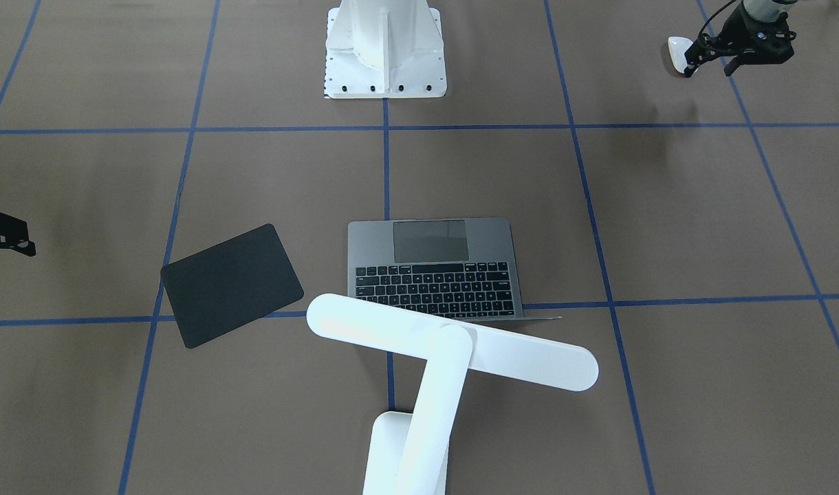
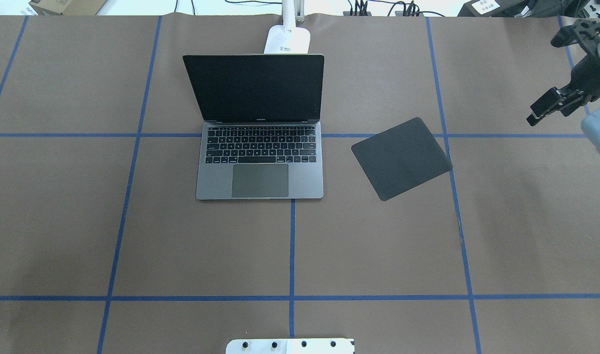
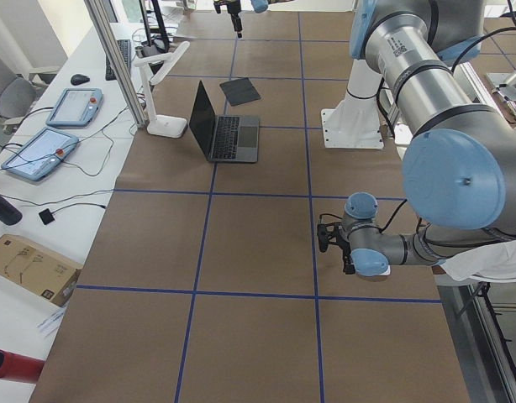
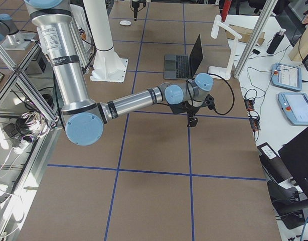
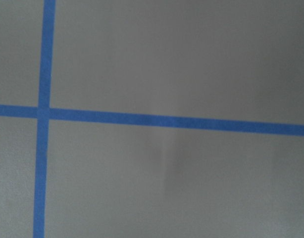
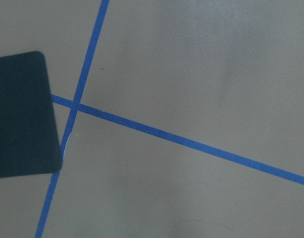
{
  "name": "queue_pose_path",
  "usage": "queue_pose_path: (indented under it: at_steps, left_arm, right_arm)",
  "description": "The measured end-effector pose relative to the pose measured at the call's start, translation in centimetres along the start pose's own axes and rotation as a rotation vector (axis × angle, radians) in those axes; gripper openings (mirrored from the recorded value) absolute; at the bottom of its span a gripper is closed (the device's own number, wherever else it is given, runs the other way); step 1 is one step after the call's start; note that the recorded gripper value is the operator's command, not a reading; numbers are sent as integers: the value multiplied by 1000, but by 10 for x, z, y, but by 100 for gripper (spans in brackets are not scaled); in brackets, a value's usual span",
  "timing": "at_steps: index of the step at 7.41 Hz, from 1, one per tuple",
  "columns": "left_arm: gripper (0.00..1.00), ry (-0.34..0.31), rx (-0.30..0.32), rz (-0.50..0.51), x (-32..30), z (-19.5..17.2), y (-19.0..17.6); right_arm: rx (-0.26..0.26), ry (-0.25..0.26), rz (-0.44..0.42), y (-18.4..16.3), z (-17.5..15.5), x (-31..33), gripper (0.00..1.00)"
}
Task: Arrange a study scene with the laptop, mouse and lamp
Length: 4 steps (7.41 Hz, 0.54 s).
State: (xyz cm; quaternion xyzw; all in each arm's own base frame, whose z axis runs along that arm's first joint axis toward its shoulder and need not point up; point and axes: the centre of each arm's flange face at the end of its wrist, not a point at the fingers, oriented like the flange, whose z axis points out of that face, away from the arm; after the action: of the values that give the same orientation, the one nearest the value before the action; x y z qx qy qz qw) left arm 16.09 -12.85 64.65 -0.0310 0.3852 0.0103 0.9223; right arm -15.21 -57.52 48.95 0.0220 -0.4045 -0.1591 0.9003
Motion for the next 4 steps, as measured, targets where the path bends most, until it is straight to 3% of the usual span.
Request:
queue_pose_path:
  at_steps: [4]
  left_arm:
    - [99,-25,-43,16,14,20,29]
  right_arm:
    - [-7,-3,-10,-2,4,-7,99]
